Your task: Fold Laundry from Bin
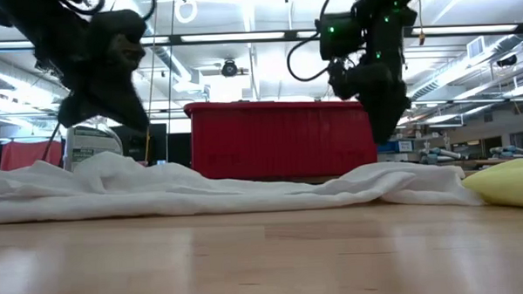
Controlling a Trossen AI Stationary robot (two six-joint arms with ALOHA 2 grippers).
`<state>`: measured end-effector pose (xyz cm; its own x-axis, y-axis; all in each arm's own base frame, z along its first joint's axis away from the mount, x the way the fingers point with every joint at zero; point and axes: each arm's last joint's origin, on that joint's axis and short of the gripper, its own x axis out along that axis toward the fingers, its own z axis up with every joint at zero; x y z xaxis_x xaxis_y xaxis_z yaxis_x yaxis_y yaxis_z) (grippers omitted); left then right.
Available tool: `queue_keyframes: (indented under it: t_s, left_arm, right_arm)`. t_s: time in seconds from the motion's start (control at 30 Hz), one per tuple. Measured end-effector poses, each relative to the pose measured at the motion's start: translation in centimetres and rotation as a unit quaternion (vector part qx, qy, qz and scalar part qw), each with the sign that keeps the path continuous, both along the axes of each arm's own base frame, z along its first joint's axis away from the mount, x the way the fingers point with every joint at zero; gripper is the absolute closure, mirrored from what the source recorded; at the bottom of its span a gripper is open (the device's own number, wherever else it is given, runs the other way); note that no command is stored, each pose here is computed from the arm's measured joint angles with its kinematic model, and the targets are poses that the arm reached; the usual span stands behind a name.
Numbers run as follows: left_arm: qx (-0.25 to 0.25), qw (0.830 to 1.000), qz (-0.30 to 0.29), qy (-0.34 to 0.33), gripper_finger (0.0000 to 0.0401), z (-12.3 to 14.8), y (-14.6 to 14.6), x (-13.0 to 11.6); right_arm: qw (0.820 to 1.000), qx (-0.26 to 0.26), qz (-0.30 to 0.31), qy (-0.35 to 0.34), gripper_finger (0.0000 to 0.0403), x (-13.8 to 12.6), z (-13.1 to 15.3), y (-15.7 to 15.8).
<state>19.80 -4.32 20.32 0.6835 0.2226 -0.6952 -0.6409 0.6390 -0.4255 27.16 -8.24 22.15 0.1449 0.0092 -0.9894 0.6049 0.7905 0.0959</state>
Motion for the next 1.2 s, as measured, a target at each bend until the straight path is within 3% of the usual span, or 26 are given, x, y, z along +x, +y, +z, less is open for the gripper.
queue_keyframes:
  t_s: [0.3,0.6,0.83,1.2]
  left_arm:
    - [-0.015,0.999,-0.044,0.021,0.0351,-2.2,0.1,2.6]
    - [-0.018,0.998,-0.053,0.024,0.0351,-2.7,0.0,3.1]
    - [-0.01,0.998,-0.056,0.014,0.0351,-2.5,0.0,3.2]
    - [-0.077,0.993,-0.073,0.058,0.0351,-4.6,-0.5,3.9]
  right_arm:
    - [0.999,-0.003,-0.031,-0.028,0.028,-0.4,-3.7,0.4]
    - [0.998,0.014,-0.028,-0.053,0.0281,-0.8,-6.0,1.4]
    - [0.997,0.049,-0.005,-0.056,0.0294,0.5,-8.0,2.5]
    - [0.99,0.114,0.044,-0.075,0.0318,2.2,-8.1,6.5]
